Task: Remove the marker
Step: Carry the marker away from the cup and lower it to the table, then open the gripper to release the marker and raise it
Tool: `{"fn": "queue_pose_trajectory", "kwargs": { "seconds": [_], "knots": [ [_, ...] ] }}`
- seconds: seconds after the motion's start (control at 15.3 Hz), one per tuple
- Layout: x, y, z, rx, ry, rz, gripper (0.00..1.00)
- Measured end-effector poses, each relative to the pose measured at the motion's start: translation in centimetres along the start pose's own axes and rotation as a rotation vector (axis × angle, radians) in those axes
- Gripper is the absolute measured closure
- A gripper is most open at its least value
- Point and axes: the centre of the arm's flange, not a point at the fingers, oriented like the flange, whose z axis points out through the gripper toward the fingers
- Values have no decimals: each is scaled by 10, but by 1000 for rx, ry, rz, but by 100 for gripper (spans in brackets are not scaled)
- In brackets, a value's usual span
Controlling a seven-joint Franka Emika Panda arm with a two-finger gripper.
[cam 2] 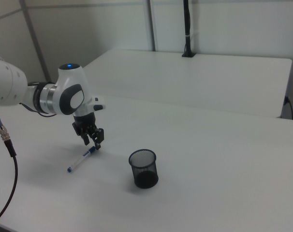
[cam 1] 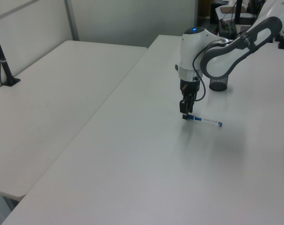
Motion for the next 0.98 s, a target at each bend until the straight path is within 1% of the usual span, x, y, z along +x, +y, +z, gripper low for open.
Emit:
{"fn": "queue_pose_trajectory", "kwargs": {
  "seconds": [0.07,0.2,0.26,0.39,0.52,0.65,0.78,0.98],
  "knots": [
    [0,0,-1,0,2,2,33],
    [2,0,-2,1,6,7,30],
    [3,-1,-4,2,10,8,22],
    [7,0,-13,5,27,13,16],
    [10,2,-29,9,55,17,0],
    [12,10,-55,4,56,30,0],
    [11,23,-96,-7,39,52,0],
    [1,47,-161,-15,60,90,0]
  ]
}}
